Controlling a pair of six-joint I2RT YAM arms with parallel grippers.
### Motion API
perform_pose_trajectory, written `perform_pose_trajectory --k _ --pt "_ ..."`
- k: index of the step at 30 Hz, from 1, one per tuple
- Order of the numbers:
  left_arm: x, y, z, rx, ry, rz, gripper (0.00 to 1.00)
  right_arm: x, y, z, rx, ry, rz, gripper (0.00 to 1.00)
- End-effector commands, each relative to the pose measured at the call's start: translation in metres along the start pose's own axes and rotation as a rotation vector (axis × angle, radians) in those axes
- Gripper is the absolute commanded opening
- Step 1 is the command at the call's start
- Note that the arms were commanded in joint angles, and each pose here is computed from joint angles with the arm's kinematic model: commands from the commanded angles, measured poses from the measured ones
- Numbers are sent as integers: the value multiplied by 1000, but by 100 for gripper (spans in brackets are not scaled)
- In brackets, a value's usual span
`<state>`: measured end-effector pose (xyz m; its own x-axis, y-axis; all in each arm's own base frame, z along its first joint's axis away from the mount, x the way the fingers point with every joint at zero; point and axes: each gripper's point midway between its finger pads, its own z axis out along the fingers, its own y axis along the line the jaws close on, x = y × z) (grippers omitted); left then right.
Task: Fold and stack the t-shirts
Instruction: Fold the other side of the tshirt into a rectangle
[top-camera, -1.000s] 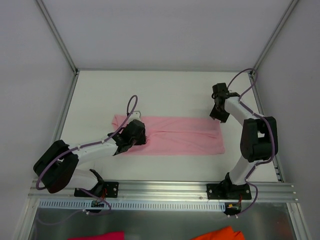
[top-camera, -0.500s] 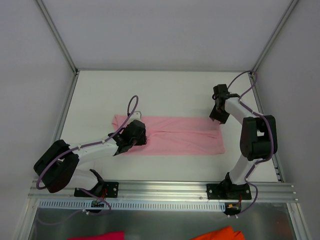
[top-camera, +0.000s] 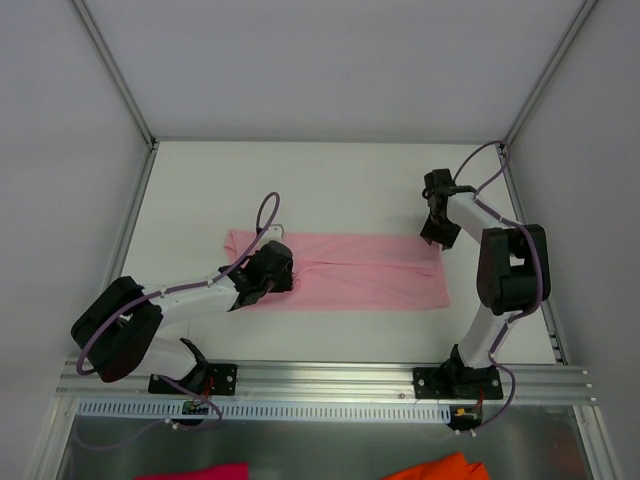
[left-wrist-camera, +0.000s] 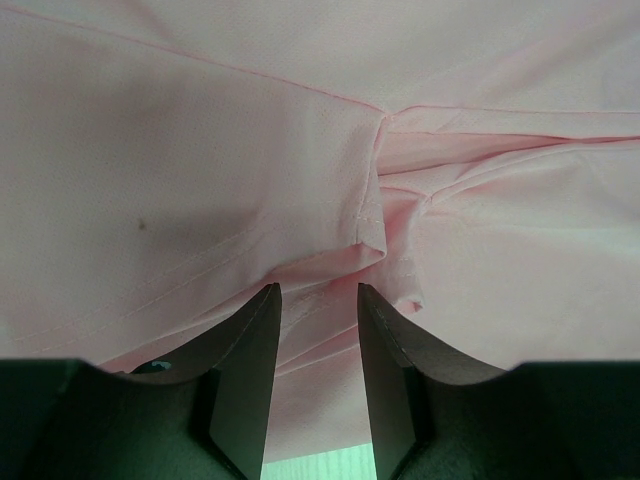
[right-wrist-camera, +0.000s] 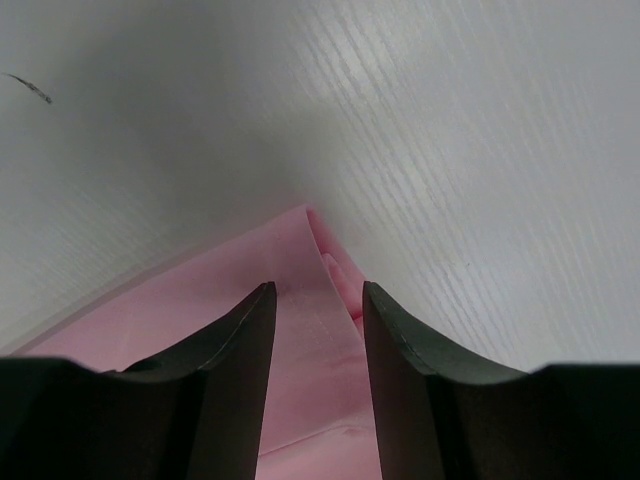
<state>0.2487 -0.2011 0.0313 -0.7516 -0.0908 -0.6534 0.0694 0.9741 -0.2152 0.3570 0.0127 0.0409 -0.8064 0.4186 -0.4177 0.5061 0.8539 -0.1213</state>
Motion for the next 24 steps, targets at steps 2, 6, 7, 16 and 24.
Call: perform_pose_trajectory --k 2,6,7,16,24 --pt "-9 -6 0 9 -33 12 37 -12 3 -5 -2 -19 2 45" --pt "-9 -5 1 3 -33 12 37 -12 7 -3 -14 -14 2 42" --pt "-10 -6 1 4 -34 11 37 -11 10 -2 -24 -9 4 34" --pt "-6 0 5 -36 -23 18 37 -15 24 7 -74 11 18 1" --pt "-6 -1 7 -36 -16 23 37 -52 45 -13 -153 -83 -14 1"
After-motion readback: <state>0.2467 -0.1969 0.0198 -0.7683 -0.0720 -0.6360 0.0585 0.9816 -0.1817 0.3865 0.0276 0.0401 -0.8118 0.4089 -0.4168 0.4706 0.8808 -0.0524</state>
